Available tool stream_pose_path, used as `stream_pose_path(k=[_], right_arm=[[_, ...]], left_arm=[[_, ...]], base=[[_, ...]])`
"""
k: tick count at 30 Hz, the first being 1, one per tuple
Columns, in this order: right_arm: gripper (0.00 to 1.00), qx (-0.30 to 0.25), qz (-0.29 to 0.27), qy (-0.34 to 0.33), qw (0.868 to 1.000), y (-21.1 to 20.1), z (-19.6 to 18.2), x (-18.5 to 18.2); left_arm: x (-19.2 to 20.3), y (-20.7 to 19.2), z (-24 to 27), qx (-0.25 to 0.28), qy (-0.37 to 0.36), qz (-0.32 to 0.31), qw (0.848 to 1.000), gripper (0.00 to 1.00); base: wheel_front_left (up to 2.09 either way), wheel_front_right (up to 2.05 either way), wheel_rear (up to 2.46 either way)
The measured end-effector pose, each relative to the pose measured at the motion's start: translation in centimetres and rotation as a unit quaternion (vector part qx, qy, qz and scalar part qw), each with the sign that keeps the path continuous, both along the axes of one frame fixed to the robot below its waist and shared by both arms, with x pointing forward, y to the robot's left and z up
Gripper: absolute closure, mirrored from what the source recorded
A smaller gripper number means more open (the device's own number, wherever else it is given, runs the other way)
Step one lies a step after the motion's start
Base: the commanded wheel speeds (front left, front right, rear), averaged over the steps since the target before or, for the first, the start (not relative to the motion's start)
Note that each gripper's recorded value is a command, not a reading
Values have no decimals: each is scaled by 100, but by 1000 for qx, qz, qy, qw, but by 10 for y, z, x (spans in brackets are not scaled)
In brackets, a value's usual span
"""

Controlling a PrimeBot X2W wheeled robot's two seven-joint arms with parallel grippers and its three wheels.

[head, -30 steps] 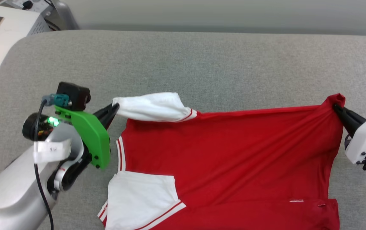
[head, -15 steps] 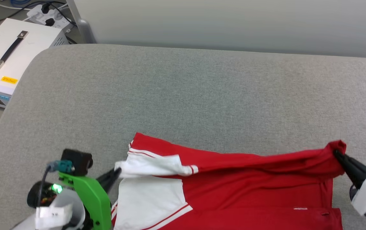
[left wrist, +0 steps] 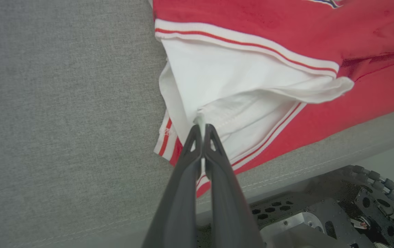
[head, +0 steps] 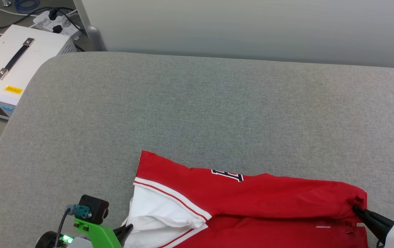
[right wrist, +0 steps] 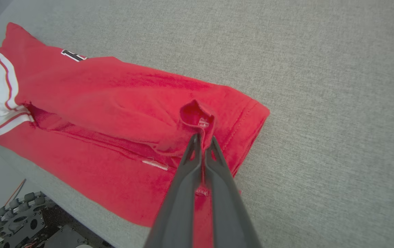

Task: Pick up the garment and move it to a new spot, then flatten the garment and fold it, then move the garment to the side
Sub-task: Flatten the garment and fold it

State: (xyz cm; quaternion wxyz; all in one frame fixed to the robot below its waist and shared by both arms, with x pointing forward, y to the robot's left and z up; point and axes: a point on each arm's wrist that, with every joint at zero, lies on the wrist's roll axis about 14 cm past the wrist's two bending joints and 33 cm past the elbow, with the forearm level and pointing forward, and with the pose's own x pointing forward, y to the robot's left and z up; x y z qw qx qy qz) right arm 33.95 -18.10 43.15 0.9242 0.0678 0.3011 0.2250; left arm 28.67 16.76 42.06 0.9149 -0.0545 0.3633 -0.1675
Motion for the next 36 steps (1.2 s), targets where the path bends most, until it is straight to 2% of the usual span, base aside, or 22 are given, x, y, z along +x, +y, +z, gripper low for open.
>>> stream_pose_path(k=[5, 6, 7, 8, 16, 24, 25, 29, 36], right_arm=[[100, -25, 24, 12, 999, 0, -7, -10], [88, -30, 27, 15, 999, -1, -10, -12], [25, -34, 30, 18, 999, -1, -12, -14], [0, -37, 32, 21, 999, -1, -14, -16], [0, -45, 31, 32, 998, -5, -19, -21], [0, -15, 13, -18, 1000, -3, 26, 0], [0, -7, 6, -35, 999, -2, 44, 8], [0, 4, -15, -39, 999, -4, 56, 11], [0, -4, -58, 30, 998, -4, 29, -4]], left_arm=[[-10, 1, -15, 12, 28, -7, 1000, 100], [-11, 1, -17, 15, 30, -9, 999, 100], [-12, 1, -19, 16, 32, -11, 999, 11], [-13, 0, -22, 19, 33, -12, 999, 0], [-12, -8, -26, 11, 18, -12, 1000, 0], [14, -4, 11, -9, -81, 17, 996, 0], [28, 1, 35, -18, -133, 40, 990, 0], [46, 13, 69, -20, -221, 75, 972, 0], [67, 25, 110, -46, -334, 134, 932, 0]], base=[[0, 0, 0], [0, 0, 0], [0, 0, 0], [0, 0, 0], [0, 0, 0], [0, 0, 0], [0, 0, 0], [0, 0, 0], [0, 0, 0]])
